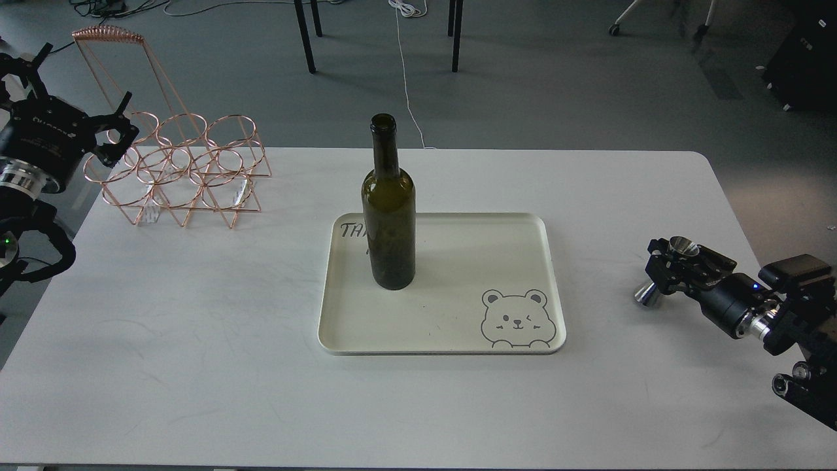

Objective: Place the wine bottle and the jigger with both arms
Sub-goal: 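Lift the jigger off the tray and carry it outward with right gripper, then set the jigger on the table beside the tray and withdraw right gripper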

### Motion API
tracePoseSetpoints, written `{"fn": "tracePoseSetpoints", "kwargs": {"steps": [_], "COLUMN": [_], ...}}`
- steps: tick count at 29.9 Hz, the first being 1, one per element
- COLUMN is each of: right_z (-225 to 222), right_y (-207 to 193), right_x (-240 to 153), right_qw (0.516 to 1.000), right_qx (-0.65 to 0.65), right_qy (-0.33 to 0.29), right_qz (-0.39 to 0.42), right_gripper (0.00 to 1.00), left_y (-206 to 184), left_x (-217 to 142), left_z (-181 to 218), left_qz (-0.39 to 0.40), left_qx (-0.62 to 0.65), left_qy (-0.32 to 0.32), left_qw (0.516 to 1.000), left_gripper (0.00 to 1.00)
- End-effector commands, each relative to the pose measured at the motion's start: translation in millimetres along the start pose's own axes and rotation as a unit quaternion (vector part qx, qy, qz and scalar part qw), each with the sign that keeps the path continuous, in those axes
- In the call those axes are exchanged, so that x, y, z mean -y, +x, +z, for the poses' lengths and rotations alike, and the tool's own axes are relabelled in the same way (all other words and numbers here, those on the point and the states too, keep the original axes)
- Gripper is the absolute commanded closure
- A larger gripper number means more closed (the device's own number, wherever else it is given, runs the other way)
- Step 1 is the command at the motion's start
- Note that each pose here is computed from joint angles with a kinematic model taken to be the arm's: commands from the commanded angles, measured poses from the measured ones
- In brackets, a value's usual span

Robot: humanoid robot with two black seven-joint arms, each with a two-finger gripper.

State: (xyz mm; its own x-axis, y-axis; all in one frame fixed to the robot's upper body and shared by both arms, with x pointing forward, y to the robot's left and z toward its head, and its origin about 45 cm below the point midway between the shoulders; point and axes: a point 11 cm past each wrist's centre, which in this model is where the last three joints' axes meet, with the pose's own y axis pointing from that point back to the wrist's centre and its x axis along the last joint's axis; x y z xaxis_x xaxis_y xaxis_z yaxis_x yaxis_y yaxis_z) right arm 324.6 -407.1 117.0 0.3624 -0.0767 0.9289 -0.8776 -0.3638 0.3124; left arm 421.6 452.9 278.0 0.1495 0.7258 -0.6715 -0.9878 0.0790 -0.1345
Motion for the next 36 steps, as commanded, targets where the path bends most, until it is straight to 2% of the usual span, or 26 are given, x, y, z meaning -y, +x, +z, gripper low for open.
{"fn": "tracePoseSetpoints", "kwargs": {"steps": [1,10,12,14,16,17,24,30,32,34,36], "right_z": [2.0,6.2,9.2,11.7,15.4,17.1,18.0,23.6,30.1,36.0,43.9], "right_y": [4.4,13.2,18.9,24.3,28.2,30.0,26.1,40.4,44.8,48.2,53.7], "right_x": [-0.3,-6.3,-12.2,-19.6,-29.2,-32.1,-38.9,-55.6,-68.4,-80.2,-88.2], "right_qw": [1.0,1.0,1.0,1.0,1.0,1.0,1.0,1.0,1.0,0.999,0.997], "right_qx": [-0.003,-0.01,-0.013,-0.017,-0.021,-0.023,-0.021,-0.022,-0.013,0.005,0.027], "right_qy": [-0.001,-0.001,-0.002,-0.001,-0.003,-0.004,-0.005,-0.011,-0.025,-0.043,-0.066], "right_qz": [0.003,0.005,0.006,0.004,0.0,-0.001,-0.008,-0.006,-0.006,-0.002,0.01], "right_gripper": [0.56,0.55,0.52,0.45,0.33,0.31,0.3,0.29,0.22,0.08,0.06], "left_y": [-0.1,0.6,0.8,1.0,-3.0,-4.7,-5.9,-11.4,-18.3,-24.9,-31.0], "left_x": [0.1,-1.1,-1.4,-2.0,-1.1,-0.3,-0.8,-1.9,-2.1,-3.2,-4.7], "left_z": [1.1,7.4,9.8,13.1,13.4,13.2,15.8,29.6,36.5,43.9,50.0], "left_qz": [-0.001,0.0,0.0,0.0,-0.006,-0.008,-0.009,-0.017,-0.026,-0.035,-0.044], "left_qx": [0.0,0.005,0.007,0.01,0.01,0.01,0.013,0.025,0.032,0.043,0.053], "left_qy": [-0.001,-0.005,-0.006,-0.007,-0.006,-0.006,-0.006,-0.01,-0.01,-0.008,-0.002], "left_qw": [1.0,1.0,1.0,1.0,1.0,1.0,1.0,0.999,0.999,0.998,0.998], "left_gripper": [0.02,0.02,0.02,0.02,0.02,0.02,0.02,0.02,0.02,0.02,0.02]}}
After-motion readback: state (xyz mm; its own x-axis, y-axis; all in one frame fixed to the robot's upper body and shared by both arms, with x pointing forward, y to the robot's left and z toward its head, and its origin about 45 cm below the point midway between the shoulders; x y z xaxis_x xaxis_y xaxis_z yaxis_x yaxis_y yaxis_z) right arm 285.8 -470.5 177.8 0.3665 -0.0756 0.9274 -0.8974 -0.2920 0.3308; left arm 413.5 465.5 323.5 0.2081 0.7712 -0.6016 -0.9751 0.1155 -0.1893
